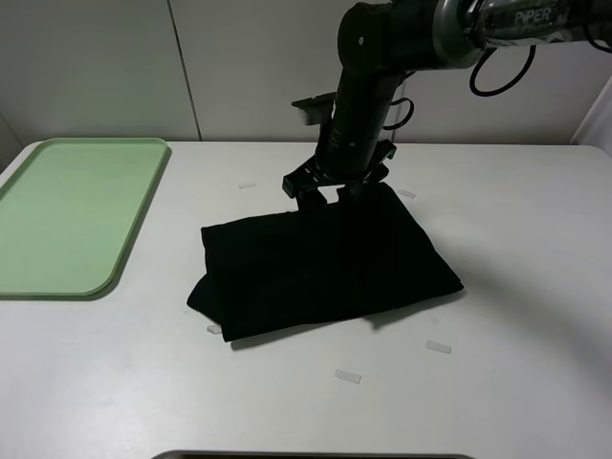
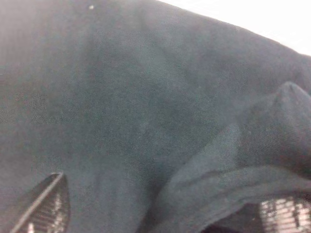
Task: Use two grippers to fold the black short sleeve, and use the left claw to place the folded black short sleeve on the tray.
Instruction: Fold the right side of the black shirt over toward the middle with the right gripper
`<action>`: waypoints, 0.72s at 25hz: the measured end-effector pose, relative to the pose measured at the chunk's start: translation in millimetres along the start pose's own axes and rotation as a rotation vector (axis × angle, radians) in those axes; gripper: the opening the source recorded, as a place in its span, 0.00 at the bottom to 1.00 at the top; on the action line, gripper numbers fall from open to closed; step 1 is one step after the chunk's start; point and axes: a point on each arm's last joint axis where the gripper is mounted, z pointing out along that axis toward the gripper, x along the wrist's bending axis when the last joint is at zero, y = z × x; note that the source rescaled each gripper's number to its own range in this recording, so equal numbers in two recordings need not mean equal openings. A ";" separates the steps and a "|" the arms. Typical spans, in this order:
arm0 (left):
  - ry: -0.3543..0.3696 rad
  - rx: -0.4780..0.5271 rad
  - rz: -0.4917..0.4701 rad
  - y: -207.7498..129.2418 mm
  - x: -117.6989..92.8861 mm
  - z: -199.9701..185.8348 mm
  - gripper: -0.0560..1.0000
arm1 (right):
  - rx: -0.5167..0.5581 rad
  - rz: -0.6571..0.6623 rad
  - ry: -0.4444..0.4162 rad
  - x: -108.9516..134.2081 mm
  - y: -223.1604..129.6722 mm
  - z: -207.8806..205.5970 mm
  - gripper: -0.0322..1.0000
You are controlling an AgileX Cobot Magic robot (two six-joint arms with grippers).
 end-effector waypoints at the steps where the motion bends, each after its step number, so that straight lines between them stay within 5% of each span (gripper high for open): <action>1: 0.000 0.000 0.000 0.0 0.0 0.0 1.00 | 0.019 -0.013 -0.018 -1.6 -1.6 -0.4 0.85; 5: 0.000 0.000 0.000 0.0 0.0 0.0 1.00 | 0.063 -0.035 -0.120 -10.5 1.1 -13.8 0.85; 12: 0.000 0.000 0.000 0.0 0.0 0.0 1.00 | -0.068 -0.093 -0.275 -12.2 21.8 -65.5 0.85; 18: 0.000 -0.001 0.000 0.1 0.0 0.0 1.00 | -0.005 0.096 -0.428 -64.5 9.6 -73.0 0.85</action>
